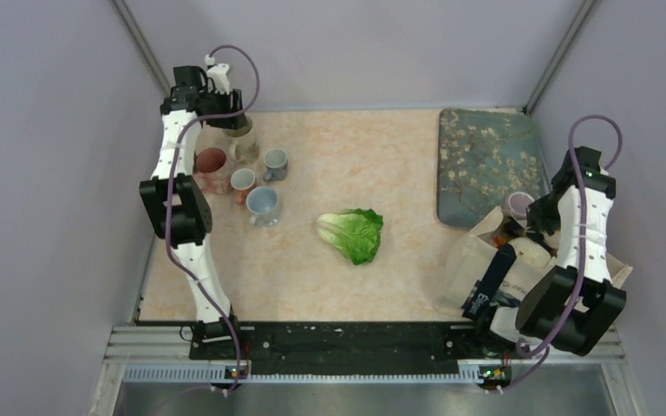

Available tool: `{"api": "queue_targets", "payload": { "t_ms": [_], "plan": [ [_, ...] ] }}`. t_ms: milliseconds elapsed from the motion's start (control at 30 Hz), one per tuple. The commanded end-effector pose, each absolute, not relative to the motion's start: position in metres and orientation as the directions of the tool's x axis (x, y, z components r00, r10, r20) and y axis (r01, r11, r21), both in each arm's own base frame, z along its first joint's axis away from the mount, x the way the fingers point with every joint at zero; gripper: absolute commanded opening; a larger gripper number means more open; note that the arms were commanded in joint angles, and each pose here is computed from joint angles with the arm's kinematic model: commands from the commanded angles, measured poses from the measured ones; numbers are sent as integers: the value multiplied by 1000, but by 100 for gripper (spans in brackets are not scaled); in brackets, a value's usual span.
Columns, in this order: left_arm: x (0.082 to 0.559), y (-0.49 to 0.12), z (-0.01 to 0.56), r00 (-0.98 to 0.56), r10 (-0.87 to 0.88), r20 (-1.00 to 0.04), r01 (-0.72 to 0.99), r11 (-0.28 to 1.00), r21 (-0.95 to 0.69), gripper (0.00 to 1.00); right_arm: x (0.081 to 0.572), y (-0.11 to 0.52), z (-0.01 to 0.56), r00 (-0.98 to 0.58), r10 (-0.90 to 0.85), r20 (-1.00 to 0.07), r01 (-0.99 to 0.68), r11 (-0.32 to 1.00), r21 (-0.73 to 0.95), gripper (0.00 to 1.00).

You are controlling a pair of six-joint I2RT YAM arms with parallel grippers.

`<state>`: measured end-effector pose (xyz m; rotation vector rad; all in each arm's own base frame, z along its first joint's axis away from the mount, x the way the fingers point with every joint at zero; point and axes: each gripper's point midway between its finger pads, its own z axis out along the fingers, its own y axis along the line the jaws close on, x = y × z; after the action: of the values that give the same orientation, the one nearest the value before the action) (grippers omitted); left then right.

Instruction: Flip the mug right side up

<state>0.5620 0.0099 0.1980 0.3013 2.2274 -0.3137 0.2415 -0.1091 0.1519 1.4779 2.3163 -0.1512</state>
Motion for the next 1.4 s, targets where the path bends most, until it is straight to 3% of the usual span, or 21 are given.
{"api": "queue_targets", "payload": {
  "t_ms": [0, 367, 500, 667, 733, 833, 967, 1067, 1367],
  "plan": [
    [575, 22, 200, -576, 90, -812, 309, 944, -115, 62, 167, -111, 138, -329, 914, -238, 944, 309, -118, 0],
    [583, 39, 183, -591, 84, -802, 277, 955, -104, 62, 88, -163, 176, -327, 896, -301, 895, 190, -404, 0],
    [586, 44, 179, -590, 82, -803, 270, 957, -101, 62, 109, -176, 188, -345, 877, -334, 915, 235, -327, 2],
    [590, 42, 176, -585, 80, -807, 283, 953, -111, 62, 158, -207, 245, -308, 798, -518, 951, 266, -155, 55],
    [591, 41, 177, -580, 77, -811, 286, 951, -115, 62, 182, -213, 271, -304, 747, -591, 947, 302, -105, 81],
    [592, 39, 177, -577, 74, -813, 293, 948, -122, 62, 229, -206, 299, -396, 637, -662, 895, 428, -123, 96],
    [591, 39, 179, -576, 73, -814, 294, 948, -123, 62, 299, -175, 302, -565, 486, -667, 771, 598, -218, 99],
    [589, 38, 183, -571, 78, -817, 295, 948, -116, 62, 332, -159, 267, -611, 523, -594, 745, 633, -210, 99],
    [585, 41, 196, -554, 107, -825, 299, 951, -77, 62, 355, -128, 144, -718, 600, -351, 680, 713, -173, 99]
  ]
}}
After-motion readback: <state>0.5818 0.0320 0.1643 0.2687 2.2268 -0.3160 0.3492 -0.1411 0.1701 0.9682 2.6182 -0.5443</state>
